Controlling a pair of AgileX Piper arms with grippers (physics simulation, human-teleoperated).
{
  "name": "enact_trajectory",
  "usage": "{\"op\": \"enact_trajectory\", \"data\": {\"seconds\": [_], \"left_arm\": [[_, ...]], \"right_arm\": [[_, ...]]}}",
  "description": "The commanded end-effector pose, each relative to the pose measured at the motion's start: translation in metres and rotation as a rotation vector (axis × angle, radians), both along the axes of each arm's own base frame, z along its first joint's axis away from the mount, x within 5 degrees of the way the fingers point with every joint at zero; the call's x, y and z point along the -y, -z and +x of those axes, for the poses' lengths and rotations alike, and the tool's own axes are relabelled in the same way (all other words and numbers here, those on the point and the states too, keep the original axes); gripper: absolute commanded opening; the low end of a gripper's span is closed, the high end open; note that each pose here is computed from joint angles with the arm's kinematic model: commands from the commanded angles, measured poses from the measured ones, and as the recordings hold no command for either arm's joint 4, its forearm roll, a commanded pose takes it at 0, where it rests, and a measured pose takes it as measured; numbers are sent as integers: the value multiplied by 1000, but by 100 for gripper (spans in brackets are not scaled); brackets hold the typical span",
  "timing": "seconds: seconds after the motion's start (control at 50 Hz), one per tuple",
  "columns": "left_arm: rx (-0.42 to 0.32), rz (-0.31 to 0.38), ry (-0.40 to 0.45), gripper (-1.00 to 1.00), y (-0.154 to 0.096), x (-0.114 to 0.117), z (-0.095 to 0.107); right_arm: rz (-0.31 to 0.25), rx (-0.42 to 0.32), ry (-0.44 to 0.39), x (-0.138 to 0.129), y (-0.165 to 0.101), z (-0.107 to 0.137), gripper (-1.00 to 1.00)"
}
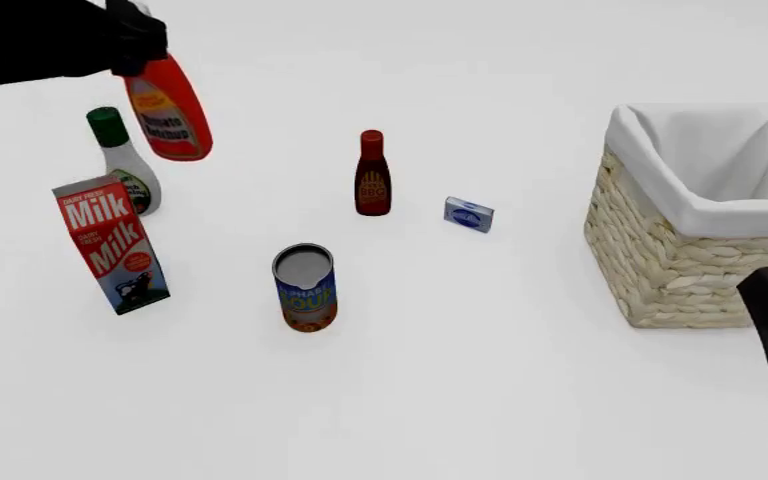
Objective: Pick the ketchup and place it in the basket.
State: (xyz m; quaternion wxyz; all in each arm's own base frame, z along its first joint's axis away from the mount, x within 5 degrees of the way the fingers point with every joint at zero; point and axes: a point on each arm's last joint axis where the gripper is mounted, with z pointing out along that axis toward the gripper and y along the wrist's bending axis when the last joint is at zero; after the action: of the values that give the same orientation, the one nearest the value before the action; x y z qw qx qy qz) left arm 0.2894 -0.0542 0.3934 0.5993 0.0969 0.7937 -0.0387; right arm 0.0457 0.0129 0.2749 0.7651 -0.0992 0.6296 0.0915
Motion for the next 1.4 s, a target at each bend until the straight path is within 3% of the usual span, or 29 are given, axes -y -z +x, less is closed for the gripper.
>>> {"op": "enact_trajectory", "data": {"seconds": [0.02, 0.42, 0.54, 0.8, 0.9, 1.04, 1.08, 1.24, 1.4], "left_arm": [[13, 26, 49, -100, -19, 6, -30], [5, 23, 124, -100, -41, 13, -74], [0, 22, 139, -100, -43, 15, -80], [-24, 11, 195, -100, -43, 25, -91], [-32, 8, 217, -100, -42, 29, -94], [-45, 11, 253, -100, -40, 36, -98], [-48, 12, 264, -100, -39, 38, -100], [-47, 10, 274, -100, -40, 39, -103], [-56, 9, 295, -100, -37, 42, -106]], "right_arm": [[-19, 24, -84, -6, -20, 5, 100], [-62, 34, -253, -31, -52, 27, 100], [-48, 24, -293, -37, -61, 31, 100], [-72, 22, -384, -60, -80, 46, 100], [-49, 2, -433, -70, -88, 49, 100], [-52, -6, -465, -81, -96, 55, 100], [-86, -4, -475, -87, -95, 58, 100], [-102, -6, -492, -99, -98, 67, 100], [-95, -23, -508, -111, -99, 76, 100]]}}
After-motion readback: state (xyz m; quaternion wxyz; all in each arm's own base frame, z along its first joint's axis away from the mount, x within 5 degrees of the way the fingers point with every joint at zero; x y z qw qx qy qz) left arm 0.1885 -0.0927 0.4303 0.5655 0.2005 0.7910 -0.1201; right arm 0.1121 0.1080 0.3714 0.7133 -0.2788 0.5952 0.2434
